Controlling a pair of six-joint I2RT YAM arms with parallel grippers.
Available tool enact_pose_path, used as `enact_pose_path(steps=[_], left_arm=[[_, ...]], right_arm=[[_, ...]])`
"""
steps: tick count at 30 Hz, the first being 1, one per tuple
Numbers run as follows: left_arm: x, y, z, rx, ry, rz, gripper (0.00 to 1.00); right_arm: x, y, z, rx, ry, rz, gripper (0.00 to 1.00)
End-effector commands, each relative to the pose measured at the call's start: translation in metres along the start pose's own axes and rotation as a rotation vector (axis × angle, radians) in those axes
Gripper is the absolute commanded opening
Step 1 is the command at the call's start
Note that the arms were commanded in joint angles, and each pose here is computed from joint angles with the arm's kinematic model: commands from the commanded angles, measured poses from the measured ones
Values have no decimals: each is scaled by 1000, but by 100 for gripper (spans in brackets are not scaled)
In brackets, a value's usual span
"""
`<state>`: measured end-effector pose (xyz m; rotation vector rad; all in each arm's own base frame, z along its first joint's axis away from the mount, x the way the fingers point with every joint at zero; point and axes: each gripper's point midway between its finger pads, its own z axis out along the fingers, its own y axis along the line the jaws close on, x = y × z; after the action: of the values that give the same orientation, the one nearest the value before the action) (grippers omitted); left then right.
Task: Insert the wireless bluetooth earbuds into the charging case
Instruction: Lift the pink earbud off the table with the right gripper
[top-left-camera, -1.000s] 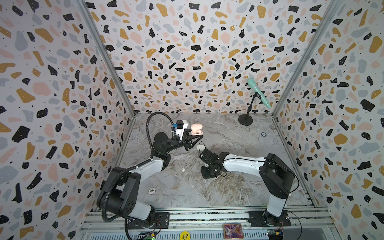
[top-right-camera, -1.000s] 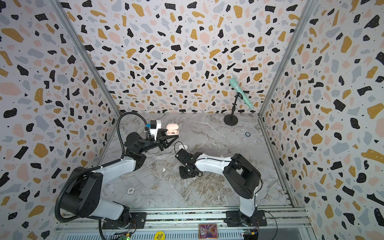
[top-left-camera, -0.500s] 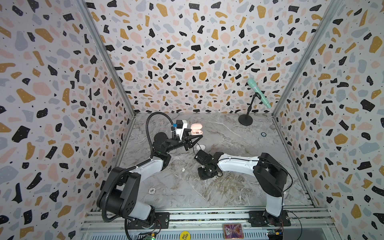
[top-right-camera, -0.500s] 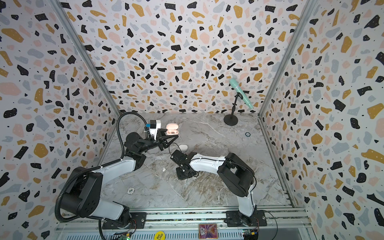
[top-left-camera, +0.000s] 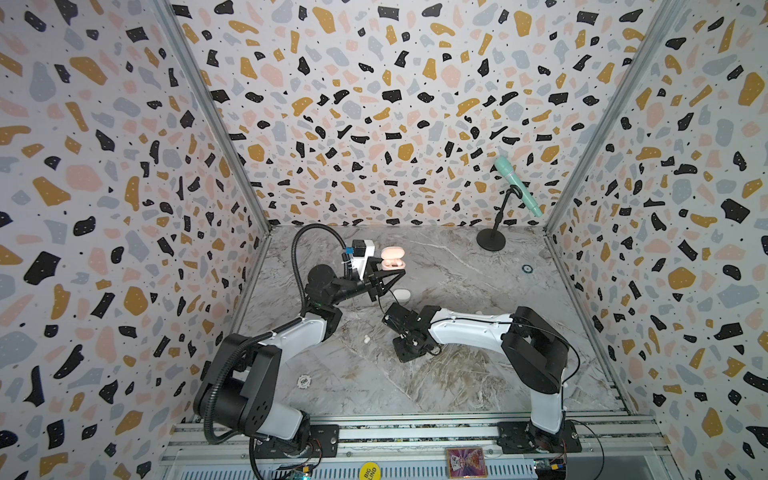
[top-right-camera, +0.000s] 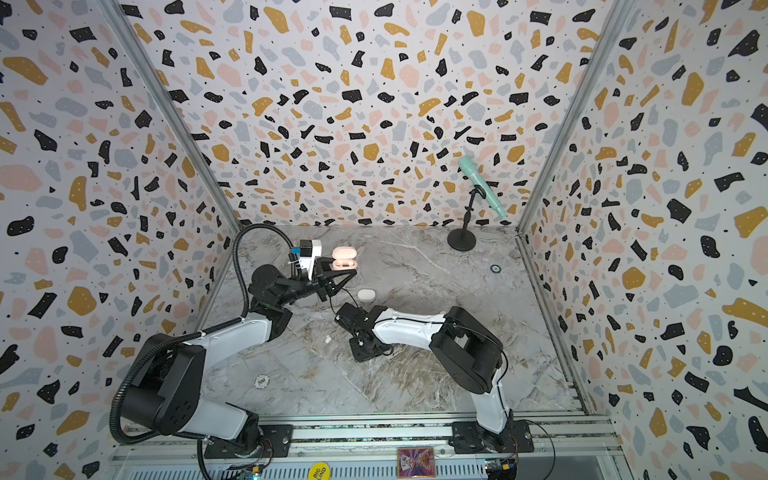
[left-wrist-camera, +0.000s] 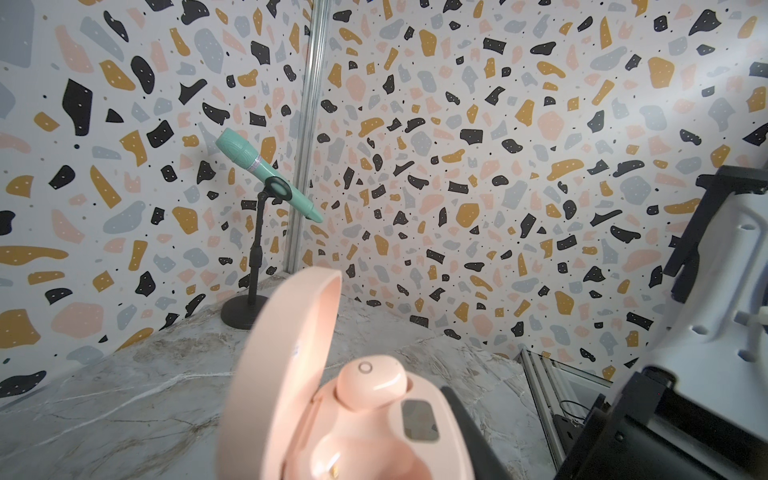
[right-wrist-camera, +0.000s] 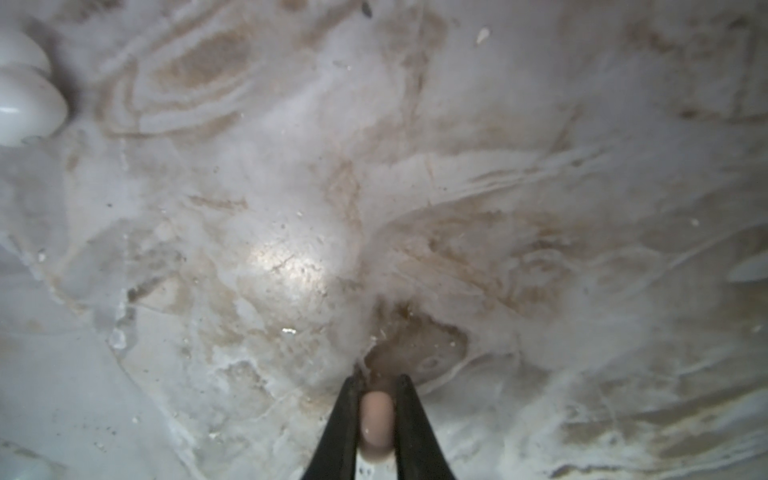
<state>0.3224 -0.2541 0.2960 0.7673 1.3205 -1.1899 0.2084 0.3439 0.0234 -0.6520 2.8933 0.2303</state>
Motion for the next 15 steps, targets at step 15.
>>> enact_pose_path(steps=[15], left_arm=[[-23,-16,4,48,-74,82,24]], right_arm=[[-18,-33,-112,-123,-217,124,15]])
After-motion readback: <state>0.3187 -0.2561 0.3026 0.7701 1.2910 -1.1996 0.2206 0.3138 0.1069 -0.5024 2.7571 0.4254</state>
